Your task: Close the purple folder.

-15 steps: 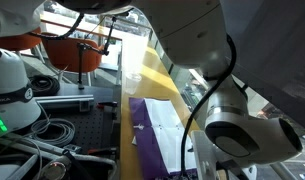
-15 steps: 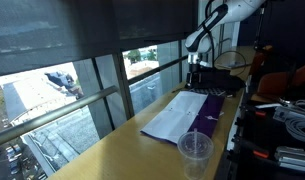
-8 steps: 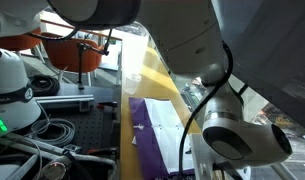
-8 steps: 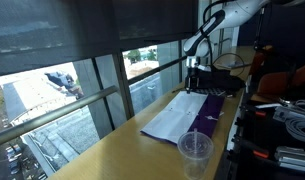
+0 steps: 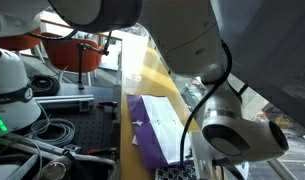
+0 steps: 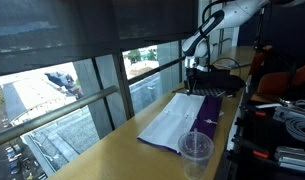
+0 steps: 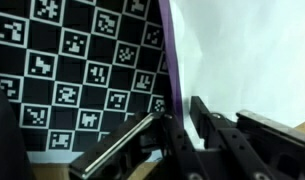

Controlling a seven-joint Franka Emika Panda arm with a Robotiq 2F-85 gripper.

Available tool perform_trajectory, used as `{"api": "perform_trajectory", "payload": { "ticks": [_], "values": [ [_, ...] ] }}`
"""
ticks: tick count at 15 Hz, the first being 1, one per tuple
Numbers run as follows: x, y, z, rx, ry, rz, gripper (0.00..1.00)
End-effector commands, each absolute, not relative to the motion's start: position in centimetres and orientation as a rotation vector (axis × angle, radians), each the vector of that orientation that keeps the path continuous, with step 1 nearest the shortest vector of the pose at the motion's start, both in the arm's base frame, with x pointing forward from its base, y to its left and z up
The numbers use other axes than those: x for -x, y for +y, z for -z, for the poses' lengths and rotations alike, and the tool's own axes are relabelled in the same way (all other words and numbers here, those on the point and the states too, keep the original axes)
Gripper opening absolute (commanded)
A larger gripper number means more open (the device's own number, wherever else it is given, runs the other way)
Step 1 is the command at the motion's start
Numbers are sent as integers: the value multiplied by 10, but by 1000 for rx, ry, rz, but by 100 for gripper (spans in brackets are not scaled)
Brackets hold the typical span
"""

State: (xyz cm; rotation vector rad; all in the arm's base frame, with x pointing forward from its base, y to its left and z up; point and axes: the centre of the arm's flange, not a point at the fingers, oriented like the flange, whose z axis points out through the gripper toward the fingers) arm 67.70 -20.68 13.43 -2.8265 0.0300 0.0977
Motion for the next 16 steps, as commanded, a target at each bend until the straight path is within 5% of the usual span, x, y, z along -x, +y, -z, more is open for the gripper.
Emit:
{"api": "perform_trajectory", "payload": {
  "ticks": [1,9,16],
  "values": [
    [-679,-200,-145,2805,3,-85,0],
    [-670,-203,-204,2876,-73,-65,0],
    [-650,-288,-273,3047,-115,-37,0]
  ]
}}
